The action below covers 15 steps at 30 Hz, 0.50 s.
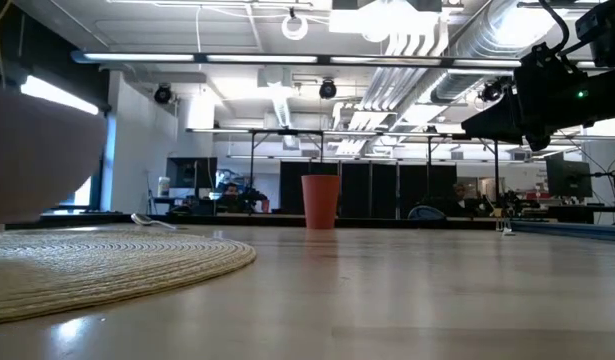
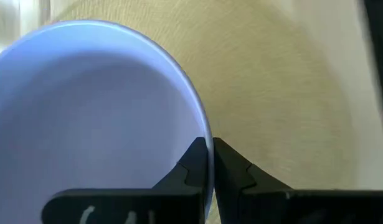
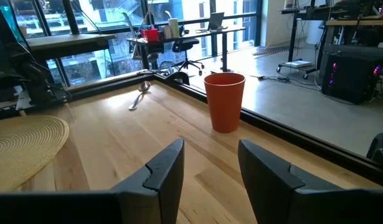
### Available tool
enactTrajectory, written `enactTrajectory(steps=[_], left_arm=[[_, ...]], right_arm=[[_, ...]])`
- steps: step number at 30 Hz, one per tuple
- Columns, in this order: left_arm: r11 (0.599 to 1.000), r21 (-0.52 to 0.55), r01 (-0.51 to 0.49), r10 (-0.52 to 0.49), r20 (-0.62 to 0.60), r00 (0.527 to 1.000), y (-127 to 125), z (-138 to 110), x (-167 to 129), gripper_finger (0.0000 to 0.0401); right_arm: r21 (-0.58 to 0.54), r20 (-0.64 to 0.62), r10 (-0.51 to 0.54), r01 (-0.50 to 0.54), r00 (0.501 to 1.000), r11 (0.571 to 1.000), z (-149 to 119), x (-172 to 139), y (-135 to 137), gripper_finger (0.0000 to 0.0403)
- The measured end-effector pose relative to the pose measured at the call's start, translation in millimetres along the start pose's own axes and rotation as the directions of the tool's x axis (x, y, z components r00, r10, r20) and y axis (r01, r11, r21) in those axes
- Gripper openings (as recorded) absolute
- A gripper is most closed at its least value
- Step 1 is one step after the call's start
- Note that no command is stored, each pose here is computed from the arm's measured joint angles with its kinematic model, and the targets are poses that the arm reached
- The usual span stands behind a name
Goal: Pick & Place Utensil
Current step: Put the purple bowl on the brown mat
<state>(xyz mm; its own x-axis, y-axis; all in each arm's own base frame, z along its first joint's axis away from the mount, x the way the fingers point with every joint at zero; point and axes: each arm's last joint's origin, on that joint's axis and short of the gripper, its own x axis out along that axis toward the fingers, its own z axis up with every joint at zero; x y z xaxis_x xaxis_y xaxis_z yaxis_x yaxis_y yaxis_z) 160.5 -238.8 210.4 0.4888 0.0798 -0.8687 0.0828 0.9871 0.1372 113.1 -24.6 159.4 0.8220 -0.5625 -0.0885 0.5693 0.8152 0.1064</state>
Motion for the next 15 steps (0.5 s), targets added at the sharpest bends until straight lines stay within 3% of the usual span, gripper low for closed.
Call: enactTrajectory(steps=[8,15], left_arm=[[0.998,-0.032,0.051,-0.052,-0.056,0.997,4.6,5.0,7.1,0.0005],[0.999,-0.027,0.028,-0.029,-0.031,0.999,4.7,5.1,6.7,0.0005]], right_arm=[[0.0,0.0,0.0,0.0,1.0,1.0,-0.1,0.0,0.0,0.0146],[0.0,-0.001,0.0,0.0,1.0,1.0,-0.1,0.0,0.0,0.0145]])
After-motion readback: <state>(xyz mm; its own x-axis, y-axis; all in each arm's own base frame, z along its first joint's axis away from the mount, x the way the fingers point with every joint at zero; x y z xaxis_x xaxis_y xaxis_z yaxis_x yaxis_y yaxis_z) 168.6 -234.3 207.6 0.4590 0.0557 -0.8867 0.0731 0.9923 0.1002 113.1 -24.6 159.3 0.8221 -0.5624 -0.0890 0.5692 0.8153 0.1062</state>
